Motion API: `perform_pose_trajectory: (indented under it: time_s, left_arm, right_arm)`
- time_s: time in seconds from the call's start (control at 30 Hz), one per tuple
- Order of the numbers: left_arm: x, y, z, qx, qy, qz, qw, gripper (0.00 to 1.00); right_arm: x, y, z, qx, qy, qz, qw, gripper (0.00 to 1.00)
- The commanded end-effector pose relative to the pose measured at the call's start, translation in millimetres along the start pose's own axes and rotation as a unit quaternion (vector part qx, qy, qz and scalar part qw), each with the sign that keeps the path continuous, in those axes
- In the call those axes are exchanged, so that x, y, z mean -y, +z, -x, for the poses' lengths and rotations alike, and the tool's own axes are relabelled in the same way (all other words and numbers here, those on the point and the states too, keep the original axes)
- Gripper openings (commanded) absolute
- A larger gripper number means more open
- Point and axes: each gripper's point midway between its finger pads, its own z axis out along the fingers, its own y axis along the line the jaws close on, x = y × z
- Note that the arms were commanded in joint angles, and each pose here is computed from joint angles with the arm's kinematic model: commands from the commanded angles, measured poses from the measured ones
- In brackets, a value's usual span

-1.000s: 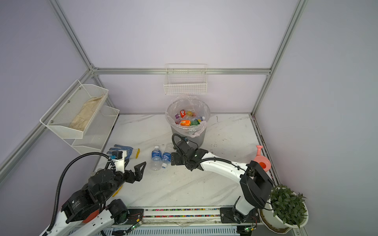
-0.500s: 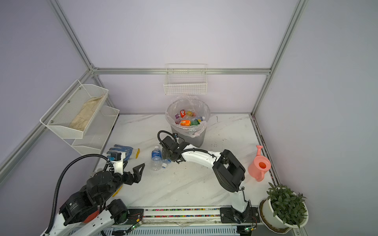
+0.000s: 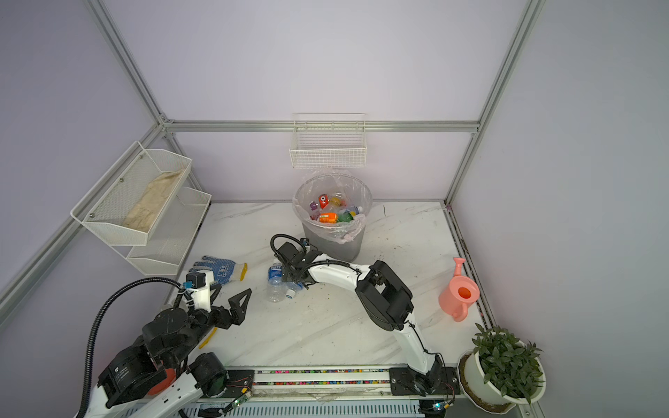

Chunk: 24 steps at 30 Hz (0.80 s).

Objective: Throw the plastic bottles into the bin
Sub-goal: 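Lower the right gripper onto the farther Pocari Sweat bottle and close it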

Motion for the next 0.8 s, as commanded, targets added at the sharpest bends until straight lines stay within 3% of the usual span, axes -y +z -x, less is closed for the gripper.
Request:
perform_pose_trajectory:
  time_s: [0.0, 0.1, 0.2, 0.47, 0.57, 0.77]
  left_arm:
    - [0, 4, 0, 0.007, 0.000, 0.004, 1.000, 1.00]
    - [-1, 3, 0, 0.008, -0.001, 0.005, 1.000, 1.00]
    - [-2, 3, 1, 0.010, -0.003, 0.005, 1.000, 1.00]
    - [-2, 3, 0, 0.008, -0.003, 0.006, 1.000, 1.00]
    - [-2, 3, 0, 0.009, -0.003, 0.007, 1.000, 1.00]
    - [-2, 4, 1, 0.008, -0.003, 0.006, 1.000, 1.00]
  right_arm:
    - [5, 10, -17, -0.025, 0.003, -0.013, 1.000, 0.97]
    - [13, 14, -26, -0.033, 0.005, -0.018, 0.999, 0.96]
    - [17, 10, -29, -0.031, 0.009, -0.010, 0.999, 0.89]
    - [26, -6, -28, -0.019, 0.009, -0.002, 1.000, 0.42]
    - [28, -10, -28, -0.019, 0.001, -0.002, 1.000, 0.30]
    - [29, -26, -28, -0.008, -0.010, -0.007, 1.000, 0.30]
